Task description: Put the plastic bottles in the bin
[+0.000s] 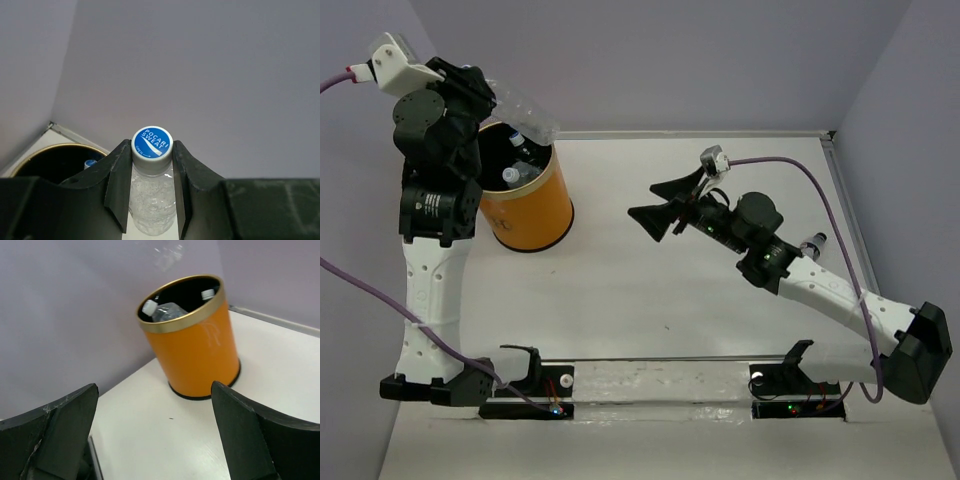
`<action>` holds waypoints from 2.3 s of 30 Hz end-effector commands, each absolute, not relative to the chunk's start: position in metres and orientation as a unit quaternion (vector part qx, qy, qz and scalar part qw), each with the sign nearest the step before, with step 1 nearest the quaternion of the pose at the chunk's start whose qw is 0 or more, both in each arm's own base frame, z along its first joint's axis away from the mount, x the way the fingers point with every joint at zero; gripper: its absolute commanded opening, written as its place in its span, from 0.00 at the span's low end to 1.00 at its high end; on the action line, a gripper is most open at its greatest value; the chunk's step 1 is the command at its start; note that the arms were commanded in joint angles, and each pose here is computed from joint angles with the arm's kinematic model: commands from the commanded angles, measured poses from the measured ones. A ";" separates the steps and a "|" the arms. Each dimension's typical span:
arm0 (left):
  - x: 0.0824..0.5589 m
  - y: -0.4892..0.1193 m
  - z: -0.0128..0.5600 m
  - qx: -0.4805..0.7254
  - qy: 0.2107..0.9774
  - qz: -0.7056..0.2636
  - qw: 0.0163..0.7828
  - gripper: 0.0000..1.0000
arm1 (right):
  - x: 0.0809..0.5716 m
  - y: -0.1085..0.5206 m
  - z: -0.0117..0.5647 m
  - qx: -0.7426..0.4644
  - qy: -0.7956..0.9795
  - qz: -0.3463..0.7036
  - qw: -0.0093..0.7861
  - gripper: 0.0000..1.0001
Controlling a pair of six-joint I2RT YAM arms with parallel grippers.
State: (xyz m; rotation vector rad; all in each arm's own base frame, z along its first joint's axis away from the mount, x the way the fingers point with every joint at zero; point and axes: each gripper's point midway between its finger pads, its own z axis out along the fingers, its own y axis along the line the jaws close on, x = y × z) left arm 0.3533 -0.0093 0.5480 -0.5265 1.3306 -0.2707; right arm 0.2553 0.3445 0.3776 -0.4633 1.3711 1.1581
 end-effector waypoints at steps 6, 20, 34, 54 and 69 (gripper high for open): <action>0.351 0.093 0.557 -0.393 0.494 0.090 0.770 0.00 | 0.281 0.270 0.367 -0.103 0.638 0.373 0.665 1.00; 0.366 0.103 0.403 -0.373 0.571 0.197 0.704 0.00 | 0.343 0.135 0.281 0.123 0.748 0.193 0.623 1.00; 0.362 0.049 0.408 -0.302 0.630 0.028 0.714 0.99 | 0.349 -0.058 0.168 0.347 0.760 -0.119 0.537 1.00; 0.255 -0.049 0.463 -0.143 0.591 -0.206 0.766 0.99 | 0.346 -0.087 0.077 0.370 0.834 -0.138 0.385 1.00; 0.237 -0.083 0.454 -0.075 0.599 -0.261 0.753 0.99 | 0.337 -0.062 0.059 0.383 0.853 -0.068 0.347 0.63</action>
